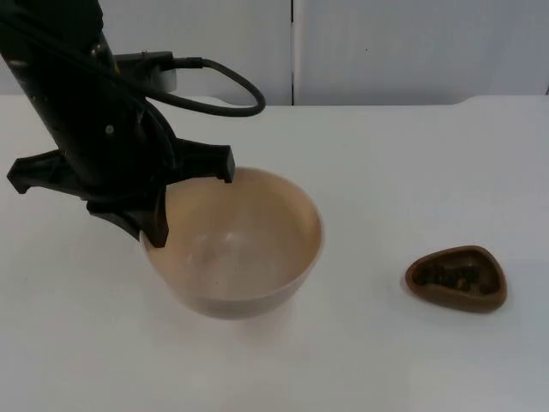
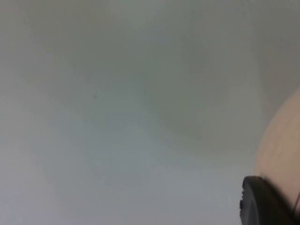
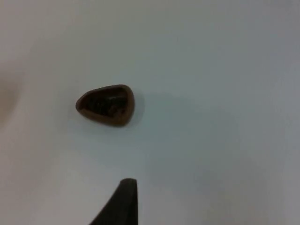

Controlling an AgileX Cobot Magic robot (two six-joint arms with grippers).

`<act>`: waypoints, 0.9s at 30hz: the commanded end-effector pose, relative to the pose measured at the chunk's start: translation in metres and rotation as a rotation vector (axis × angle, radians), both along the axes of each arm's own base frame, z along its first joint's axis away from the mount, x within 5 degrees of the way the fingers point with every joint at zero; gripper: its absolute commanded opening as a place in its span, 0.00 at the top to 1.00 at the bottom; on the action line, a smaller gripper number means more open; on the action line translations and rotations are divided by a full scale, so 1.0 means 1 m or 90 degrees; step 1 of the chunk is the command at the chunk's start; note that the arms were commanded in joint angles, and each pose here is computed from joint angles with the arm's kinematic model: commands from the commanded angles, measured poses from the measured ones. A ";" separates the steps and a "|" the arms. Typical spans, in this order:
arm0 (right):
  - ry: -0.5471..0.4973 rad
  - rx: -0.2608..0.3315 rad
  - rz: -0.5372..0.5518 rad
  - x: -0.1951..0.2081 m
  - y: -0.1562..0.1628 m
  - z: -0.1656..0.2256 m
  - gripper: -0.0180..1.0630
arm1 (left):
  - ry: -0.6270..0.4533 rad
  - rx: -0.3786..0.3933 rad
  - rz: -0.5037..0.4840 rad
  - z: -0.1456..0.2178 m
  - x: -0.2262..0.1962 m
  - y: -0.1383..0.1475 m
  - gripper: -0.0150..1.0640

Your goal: Pick up the bowl with the left hand and pour the coffee beans from the cup into the bowl with the right hand.

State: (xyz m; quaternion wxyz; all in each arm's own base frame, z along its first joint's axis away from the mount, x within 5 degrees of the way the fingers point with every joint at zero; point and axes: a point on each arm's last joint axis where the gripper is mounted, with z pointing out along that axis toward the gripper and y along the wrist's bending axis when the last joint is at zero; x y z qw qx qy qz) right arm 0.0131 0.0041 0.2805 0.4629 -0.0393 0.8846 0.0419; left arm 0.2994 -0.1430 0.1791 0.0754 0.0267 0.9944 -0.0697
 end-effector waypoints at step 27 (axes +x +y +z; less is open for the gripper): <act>0.164 0.027 0.013 0.154 0.020 0.068 0.01 | -0.013 -0.009 0.006 0.006 0.000 -0.002 0.99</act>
